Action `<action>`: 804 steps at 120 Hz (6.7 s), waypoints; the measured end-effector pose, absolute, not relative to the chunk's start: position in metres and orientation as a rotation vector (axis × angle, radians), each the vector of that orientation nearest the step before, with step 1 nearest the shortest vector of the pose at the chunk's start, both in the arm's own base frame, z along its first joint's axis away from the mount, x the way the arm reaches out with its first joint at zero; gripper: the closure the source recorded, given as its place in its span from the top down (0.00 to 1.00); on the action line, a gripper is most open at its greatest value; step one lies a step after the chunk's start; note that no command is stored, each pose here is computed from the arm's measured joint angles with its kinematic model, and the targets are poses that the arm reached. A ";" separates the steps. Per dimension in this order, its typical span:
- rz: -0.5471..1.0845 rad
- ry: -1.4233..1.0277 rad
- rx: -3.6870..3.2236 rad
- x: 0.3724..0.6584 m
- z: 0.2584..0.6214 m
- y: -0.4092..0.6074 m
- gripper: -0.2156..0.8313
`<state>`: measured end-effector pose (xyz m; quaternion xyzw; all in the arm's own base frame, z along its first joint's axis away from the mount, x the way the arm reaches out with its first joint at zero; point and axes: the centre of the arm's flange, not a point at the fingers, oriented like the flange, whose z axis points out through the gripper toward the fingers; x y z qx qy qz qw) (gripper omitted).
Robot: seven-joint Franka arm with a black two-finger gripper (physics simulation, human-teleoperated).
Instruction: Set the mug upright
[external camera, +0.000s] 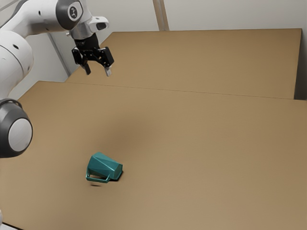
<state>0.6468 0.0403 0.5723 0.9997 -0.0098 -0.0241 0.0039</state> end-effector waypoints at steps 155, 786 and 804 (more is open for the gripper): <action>-0.313 0.224 2.535 0.453 0.366 0.112 0.79; 0.102 -0.918 3.141 0.541 0.359 -0.046 0.05; 0.104 -0.915 3.136 0.540 0.357 -0.047 0.11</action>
